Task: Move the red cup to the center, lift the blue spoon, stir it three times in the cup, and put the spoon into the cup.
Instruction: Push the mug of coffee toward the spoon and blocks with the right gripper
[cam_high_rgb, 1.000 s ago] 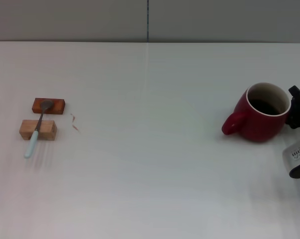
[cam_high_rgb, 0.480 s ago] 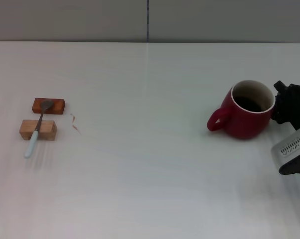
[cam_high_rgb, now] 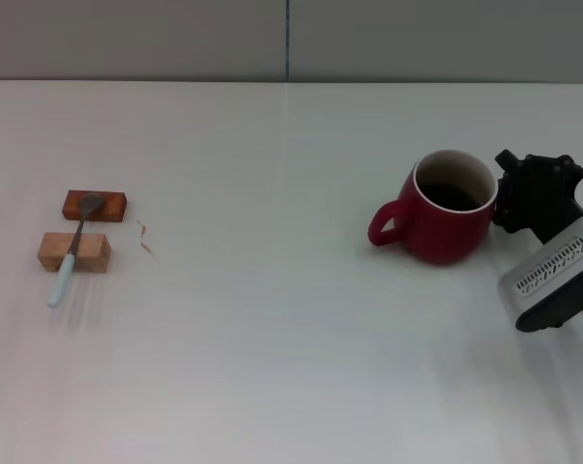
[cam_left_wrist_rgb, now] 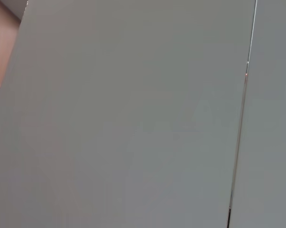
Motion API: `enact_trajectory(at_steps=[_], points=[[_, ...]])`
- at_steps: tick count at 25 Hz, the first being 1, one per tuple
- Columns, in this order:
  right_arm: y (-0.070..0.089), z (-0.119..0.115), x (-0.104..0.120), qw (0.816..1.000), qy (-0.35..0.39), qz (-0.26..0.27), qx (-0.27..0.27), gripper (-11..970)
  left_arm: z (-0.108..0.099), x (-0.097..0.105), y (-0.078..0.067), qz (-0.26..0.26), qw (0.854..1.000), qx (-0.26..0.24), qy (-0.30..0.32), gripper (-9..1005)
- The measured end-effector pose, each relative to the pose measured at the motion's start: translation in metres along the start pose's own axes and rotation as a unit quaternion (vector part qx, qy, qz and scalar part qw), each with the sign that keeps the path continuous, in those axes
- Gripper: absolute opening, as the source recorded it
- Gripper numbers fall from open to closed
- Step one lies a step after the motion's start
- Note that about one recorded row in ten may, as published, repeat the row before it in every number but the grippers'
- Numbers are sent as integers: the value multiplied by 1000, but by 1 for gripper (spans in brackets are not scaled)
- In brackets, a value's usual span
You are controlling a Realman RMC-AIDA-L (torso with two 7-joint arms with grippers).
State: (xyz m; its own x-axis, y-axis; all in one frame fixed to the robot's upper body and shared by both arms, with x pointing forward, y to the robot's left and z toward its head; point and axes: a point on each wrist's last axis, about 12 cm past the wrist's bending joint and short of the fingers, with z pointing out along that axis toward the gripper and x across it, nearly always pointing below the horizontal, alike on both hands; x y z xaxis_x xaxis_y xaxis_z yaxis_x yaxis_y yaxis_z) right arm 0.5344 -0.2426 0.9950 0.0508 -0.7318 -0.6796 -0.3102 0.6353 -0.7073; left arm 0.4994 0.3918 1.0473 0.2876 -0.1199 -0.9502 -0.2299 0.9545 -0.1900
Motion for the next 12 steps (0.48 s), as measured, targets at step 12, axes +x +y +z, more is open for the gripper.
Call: enact_trajectory(at_steps=[12], points=[[8, 14, -21, 999, -31, -6, -32, 8, 1, 0, -3, -1, 1000, 3, -2, 844]])
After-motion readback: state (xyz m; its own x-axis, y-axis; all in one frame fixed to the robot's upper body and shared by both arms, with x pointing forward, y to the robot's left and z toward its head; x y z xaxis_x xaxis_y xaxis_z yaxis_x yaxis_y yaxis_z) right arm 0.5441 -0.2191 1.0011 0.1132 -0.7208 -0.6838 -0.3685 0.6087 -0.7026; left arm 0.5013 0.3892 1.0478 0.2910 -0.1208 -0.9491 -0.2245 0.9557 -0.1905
